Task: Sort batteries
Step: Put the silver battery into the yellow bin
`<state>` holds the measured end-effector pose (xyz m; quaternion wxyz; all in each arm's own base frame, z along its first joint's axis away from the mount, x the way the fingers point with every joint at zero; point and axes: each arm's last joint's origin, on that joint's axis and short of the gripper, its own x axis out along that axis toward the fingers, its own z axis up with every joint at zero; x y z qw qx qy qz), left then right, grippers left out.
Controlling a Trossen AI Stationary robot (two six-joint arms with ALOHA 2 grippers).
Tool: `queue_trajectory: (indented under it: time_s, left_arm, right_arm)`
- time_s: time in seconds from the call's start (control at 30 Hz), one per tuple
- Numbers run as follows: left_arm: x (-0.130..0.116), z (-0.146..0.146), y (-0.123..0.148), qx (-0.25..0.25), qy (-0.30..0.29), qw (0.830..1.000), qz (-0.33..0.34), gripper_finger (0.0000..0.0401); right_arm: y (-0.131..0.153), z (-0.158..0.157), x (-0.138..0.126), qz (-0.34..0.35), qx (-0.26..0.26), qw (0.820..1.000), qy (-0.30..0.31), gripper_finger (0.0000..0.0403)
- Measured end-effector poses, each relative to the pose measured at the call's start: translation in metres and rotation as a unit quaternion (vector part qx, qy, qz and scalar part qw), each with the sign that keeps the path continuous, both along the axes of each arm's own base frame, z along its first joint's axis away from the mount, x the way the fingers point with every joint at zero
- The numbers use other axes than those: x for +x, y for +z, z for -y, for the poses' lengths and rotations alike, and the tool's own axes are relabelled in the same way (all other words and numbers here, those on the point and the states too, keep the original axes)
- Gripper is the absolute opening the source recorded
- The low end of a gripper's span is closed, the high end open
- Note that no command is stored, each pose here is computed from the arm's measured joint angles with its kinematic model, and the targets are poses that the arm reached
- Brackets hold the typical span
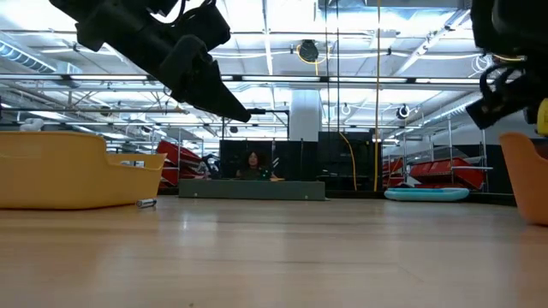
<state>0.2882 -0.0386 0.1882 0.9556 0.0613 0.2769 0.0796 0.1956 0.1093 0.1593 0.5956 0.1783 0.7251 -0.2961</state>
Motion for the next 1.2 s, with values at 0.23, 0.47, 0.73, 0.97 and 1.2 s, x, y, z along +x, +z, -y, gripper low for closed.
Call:
queue_trajectory:
  time_s: [0.23, 0.47, 0.73, 0.97, 1.2]
  left_arm:
    - [0.000, 0.000, 0.000, 0.000, 0.000, 1.000, -0.002, 0.0107]
    - [0.000, 0.000, -0.001, 0.001, 0.000, 1.000, -0.004, 0.0107]
    - [0.000, 0.000, -0.001, 0.001, 0.000, 1.000, -0.004, 0.0107]
    - [0.000, 0.000, -0.001, 0.004, -0.002, 1.000, -0.005, 0.0107]
    - [0.000, 0.000, -0.001, 0.011, -0.006, 1.000, -0.006, 0.0107]
  right_arm:
    - [-0.025, -0.004, 0.006, -0.050, -0.017, 0.999, 0.004, 0.0093]
    - [-0.027, -0.006, 0.009, -0.037, 0.004, 0.999, 0.008, 0.0093]
    - [-0.028, -0.010, 0.014, -0.018, 0.041, 0.999, 0.007, 0.0046]
    - [-0.029, -0.010, 0.015, -0.015, 0.039, 0.999, -0.003, 0.0011]
    - [-0.029, 0.003, 0.021, -0.004, 0.014, 1.000, -0.018, 0.0003]
